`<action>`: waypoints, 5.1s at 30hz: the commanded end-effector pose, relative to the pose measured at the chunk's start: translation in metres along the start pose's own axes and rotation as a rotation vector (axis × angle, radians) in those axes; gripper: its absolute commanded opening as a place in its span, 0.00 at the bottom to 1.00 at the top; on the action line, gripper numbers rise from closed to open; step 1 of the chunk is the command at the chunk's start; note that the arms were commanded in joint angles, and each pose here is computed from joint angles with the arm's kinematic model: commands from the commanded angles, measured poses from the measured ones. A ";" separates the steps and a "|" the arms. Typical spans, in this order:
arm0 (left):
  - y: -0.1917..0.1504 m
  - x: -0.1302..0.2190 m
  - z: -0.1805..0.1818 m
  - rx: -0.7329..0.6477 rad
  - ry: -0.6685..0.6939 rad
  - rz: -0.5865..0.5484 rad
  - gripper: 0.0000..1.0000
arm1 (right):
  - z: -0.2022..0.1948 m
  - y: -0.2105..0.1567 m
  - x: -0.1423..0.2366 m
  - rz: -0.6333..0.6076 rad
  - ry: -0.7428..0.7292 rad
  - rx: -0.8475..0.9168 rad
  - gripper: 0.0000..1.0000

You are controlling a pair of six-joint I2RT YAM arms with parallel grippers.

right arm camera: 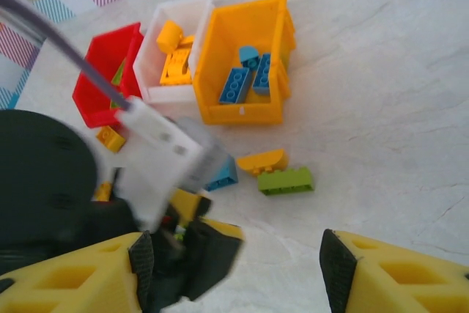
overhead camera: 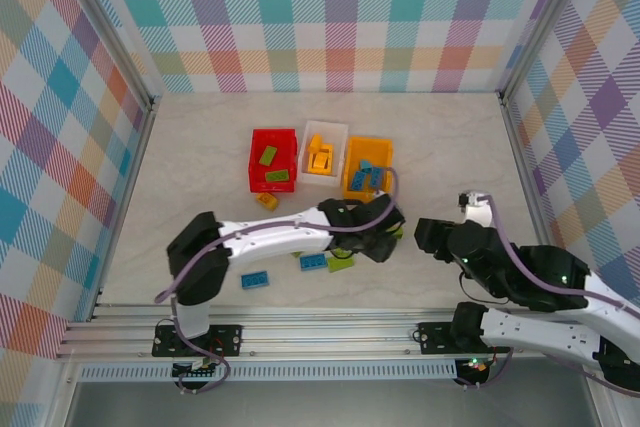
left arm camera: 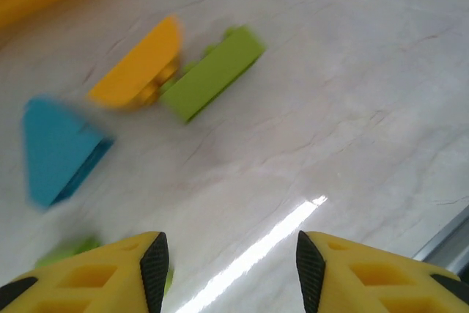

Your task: Sort the legos into containers by color

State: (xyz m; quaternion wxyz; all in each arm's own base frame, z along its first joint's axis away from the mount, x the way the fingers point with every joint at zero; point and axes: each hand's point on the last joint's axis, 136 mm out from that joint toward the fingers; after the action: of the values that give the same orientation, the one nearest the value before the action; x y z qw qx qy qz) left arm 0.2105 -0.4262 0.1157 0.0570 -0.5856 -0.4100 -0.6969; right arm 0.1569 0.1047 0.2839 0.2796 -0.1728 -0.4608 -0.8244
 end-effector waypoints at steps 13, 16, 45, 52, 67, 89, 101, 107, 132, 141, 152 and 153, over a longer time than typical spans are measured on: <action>0.052 -0.088 0.001 -0.392 -0.039 0.049 0.56 | -0.002 0.028 0.023 -0.070 0.026 0.015 0.66; 0.055 -0.095 0.004 -0.407 -0.045 0.057 0.56 | 0.000 0.027 0.022 -0.068 0.025 0.022 0.67; 0.007 -0.116 0.000 -0.420 -0.016 0.178 0.26 | 0.009 0.022 0.012 -0.059 0.021 0.037 0.69; 0.005 -0.113 0.006 -0.390 0.025 0.185 0.45 | 0.010 0.021 0.011 -0.058 0.020 0.034 0.69; -0.001 -0.092 -0.008 -0.257 -0.045 0.172 0.38 | 0.009 0.024 0.015 -0.065 0.029 0.034 0.69; -0.029 -0.056 0.006 -0.161 0.025 0.211 0.56 | 0.008 0.025 0.016 -0.066 0.034 0.033 0.69; -0.049 -0.070 0.006 -0.168 0.053 0.223 0.36 | 0.014 0.022 0.015 -0.049 0.058 0.023 0.69; -0.034 -0.053 0.009 -0.140 0.069 0.154 0.22 | 0.013 0.021 0.016 -0.043 0.058 0.029 0.68; -0.027 0.075 0.352 0.642 0.321 -0.044 0.17 | 0.187 -0.071 -0.097 0.433 0.357 0.311 0.72; -0.032 0.010 0.389 0.684 0.288 0.052 0.20 | 0.178 -0.071 -0.133 0.472 0.322 0.226 0.72; -0.038 -0.006 0.387 0.698 0.263 0.075 0.43 | 0.165 -0.077 -0.142 0.500 0.305 0.207 0.72; -0.035 -0.001 0.386 0.698 0.264 0.063 0.45 | 0.164 -0.077 -0.142 0.499 0.302 0.209 0.72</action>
State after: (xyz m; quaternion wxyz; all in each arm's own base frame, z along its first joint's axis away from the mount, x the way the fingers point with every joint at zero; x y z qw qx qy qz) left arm 0.4881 -0.1576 0.0704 0.3391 -0.4490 -0.5849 -0.5842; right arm 0.2267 0.3192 0.2398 0.5494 -0.1321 -0.4492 -0.6920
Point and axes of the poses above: each hand's point on the last joint's axis, 136 mm out from that joint toward the fingers, its own x axis back along the fingers, its own z axis along the line the jaws close on, y = z × x, and after that the axes turned 11 degrees about -x, right-handed
